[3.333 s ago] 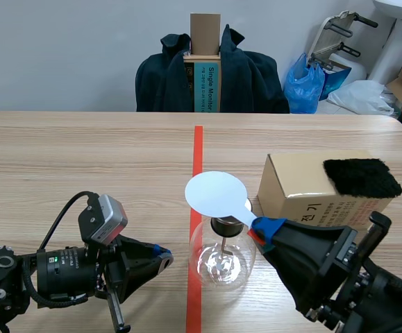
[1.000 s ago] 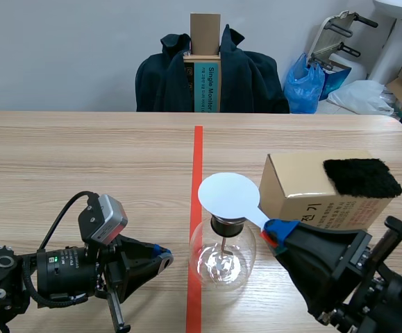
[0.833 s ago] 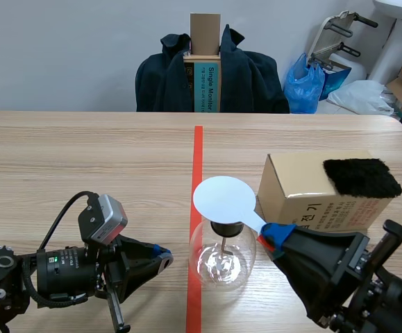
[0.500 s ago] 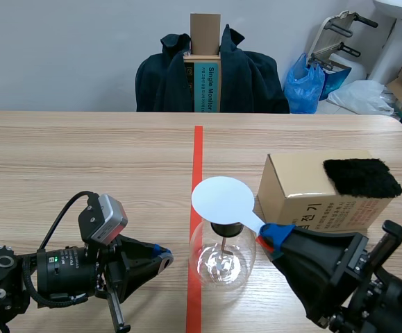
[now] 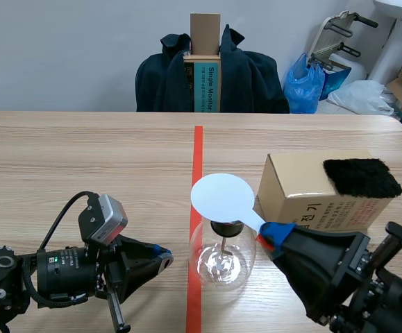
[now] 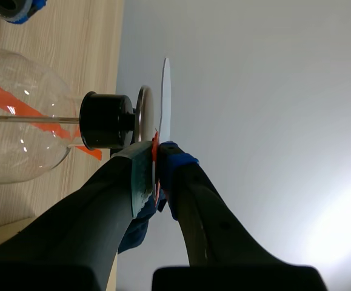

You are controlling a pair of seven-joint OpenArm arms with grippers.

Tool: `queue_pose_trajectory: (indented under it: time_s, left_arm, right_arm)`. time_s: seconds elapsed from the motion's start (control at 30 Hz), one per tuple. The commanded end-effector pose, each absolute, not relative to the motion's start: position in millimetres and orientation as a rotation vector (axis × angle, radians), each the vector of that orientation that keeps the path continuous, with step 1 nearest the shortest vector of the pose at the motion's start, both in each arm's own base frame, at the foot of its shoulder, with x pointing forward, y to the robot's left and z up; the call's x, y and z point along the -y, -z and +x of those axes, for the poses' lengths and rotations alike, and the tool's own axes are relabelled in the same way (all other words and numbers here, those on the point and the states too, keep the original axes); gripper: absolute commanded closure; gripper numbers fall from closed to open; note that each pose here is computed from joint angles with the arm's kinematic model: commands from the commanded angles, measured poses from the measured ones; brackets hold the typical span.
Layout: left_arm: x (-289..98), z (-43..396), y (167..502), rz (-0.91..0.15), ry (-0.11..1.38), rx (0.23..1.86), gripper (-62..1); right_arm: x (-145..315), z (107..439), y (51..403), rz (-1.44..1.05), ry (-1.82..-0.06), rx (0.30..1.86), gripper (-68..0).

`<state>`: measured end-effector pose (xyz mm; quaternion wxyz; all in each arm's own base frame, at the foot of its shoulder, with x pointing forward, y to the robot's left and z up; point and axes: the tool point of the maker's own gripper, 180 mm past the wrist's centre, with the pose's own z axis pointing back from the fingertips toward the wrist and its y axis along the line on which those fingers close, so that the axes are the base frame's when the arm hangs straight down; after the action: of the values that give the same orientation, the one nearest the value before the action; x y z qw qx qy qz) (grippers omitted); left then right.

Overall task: Do the electroscope experiment.
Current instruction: 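Move the plate toward and away from the electroscope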

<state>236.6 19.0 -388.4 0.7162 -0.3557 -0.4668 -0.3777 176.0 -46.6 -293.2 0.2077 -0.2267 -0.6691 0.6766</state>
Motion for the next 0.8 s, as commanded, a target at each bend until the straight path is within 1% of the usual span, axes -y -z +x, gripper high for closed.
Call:
queue_pose_trajectory:
  time_s: [0.0, 0.2, 0.47, 0.77]
  left_arm:
    - [-15, 243, 375, -0.810, 0.825, 1.082, -2.1]
    - [-15, 243, 375, -0.810, 0.825, 1.082, -2.1]
    - [-15, 243, 375, -0.810, 0.825, 1.082, -2.1]
    - [-15, 243, 375, -0.810, 0.825, 1.082, -2.1]
  right_arm:
    - [53, 182, 287, -0.687, -1.872, 1.860, -0.9]
    - [64, 196, 286, -0.766, -1.804, 1.798, -0.9]
    - [89, 218, 284, -0.900, -1.675, 1.678, -0.9]
    - [107, 229, 283, -0.978, -1.591, 1.600, -0.9]
